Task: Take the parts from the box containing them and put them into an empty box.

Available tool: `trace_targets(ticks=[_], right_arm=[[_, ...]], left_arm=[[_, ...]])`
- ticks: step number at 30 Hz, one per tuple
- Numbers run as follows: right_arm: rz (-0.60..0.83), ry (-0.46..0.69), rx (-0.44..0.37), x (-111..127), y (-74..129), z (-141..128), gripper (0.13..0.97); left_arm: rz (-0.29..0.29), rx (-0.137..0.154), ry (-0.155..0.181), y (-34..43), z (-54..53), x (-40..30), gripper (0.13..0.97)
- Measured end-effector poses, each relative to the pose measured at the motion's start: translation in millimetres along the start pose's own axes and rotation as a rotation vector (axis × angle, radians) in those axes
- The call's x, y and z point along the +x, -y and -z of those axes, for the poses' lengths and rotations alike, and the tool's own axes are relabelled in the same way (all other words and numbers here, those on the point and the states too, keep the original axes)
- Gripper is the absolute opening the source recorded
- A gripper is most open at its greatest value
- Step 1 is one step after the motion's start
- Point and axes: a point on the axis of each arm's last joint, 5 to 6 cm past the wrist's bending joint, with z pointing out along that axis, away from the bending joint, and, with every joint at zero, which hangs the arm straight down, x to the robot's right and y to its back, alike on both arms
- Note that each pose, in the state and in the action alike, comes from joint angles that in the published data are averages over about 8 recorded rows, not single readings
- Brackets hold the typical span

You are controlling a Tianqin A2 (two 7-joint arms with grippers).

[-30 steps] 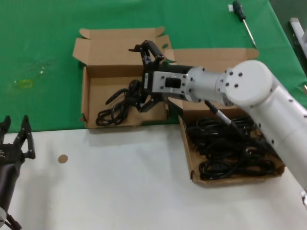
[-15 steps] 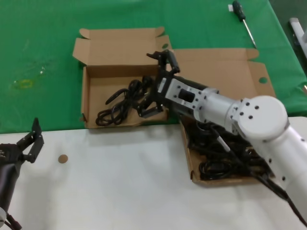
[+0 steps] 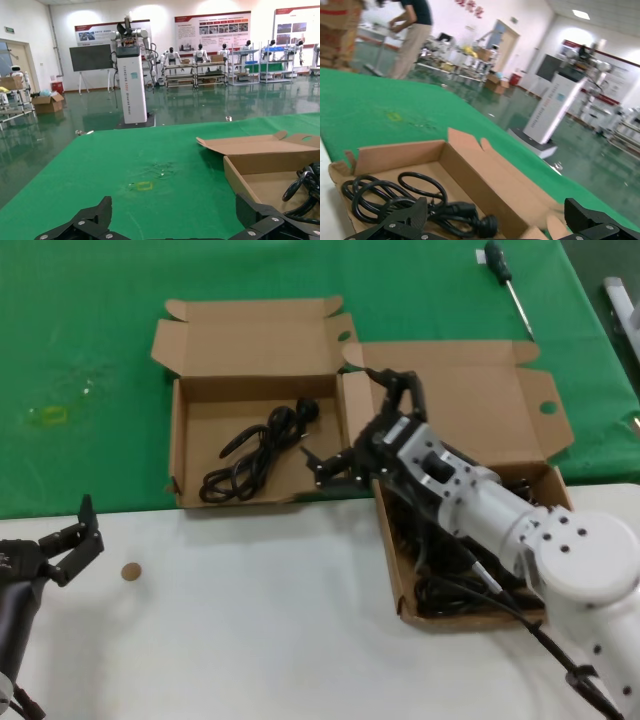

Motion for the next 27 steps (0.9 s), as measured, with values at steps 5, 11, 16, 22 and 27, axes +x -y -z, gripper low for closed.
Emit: trace_targets(ticks=[5,11,16,22,27], right_arm=[[-0.084,-0.060,-0.011,-5,-10,18,0.966],[-0.181,-0.135,-0.027,-10,-20,41,0.966],[-0.257,-0.199,-0.042,-14,-28,62,0.966],[-0.344,-0.277,-0.062,-17,-36,87,0.966],[-0.411,-0.342,-0.078,-20,-42,108,0.966]], left_arm=[[0.000,0.000,0.000,0.0,0.0,0.0,0.821],[-0.001,0.000,0.000,0.0,0.0,0.0,0.903],[0.000,0.000,0.000,0.0,0.0,0.0,0.940],[0.000,0.000,0.000,0.0,0.0,0.0,0.963],[0.000,0.000,0.000,0.0,0.0,0.0,0.965]])
